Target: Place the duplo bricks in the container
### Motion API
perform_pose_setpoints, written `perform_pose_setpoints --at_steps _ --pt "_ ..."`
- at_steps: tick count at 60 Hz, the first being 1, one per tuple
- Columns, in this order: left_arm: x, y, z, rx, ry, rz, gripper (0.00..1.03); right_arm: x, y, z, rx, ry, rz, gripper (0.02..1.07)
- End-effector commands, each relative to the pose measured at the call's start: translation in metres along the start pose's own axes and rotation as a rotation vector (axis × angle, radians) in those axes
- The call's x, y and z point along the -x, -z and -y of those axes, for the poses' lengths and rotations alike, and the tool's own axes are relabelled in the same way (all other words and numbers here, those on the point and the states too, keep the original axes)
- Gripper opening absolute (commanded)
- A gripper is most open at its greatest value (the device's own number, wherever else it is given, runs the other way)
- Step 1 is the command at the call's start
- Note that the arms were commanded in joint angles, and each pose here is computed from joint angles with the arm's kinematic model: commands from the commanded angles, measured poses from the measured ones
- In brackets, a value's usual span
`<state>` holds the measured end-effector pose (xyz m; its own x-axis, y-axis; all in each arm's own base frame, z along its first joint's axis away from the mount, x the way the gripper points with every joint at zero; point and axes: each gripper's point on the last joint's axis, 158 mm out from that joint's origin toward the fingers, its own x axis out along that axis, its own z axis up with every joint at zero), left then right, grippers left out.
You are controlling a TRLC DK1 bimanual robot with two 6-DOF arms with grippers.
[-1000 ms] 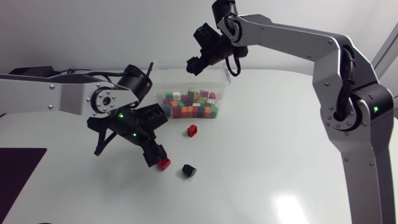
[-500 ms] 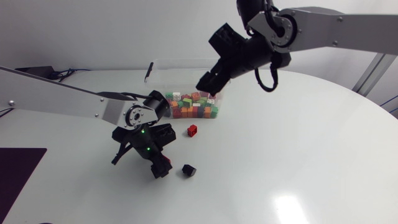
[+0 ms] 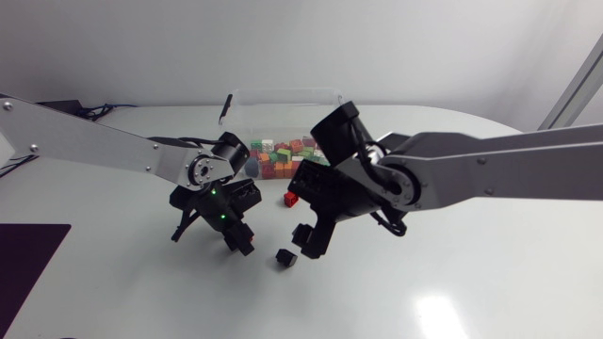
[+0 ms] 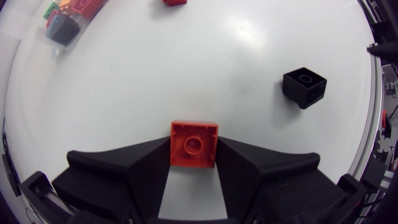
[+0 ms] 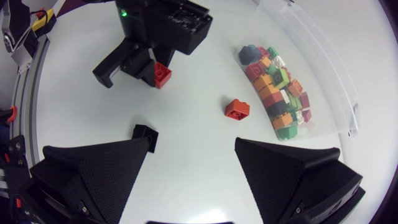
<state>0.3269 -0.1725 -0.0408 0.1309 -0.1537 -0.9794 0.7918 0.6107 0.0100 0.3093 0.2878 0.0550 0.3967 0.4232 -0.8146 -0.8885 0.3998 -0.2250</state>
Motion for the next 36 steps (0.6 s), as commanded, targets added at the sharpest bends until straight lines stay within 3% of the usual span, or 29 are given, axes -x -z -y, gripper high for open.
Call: perform_pose_setpoints --at_steps 1,36 --pt "0.008 0.009 -0.006 0.039 -0.007 0.009 0.39 -0.016 0.013 -0.017 -0.006 0.000 -0.044 1.02" --pt "0.186 -0.034 -0.036 0.034 -0.074 0.535 0.39 -0.059 0.030 -0.064 0.089 0.148 -0.158 0.92"
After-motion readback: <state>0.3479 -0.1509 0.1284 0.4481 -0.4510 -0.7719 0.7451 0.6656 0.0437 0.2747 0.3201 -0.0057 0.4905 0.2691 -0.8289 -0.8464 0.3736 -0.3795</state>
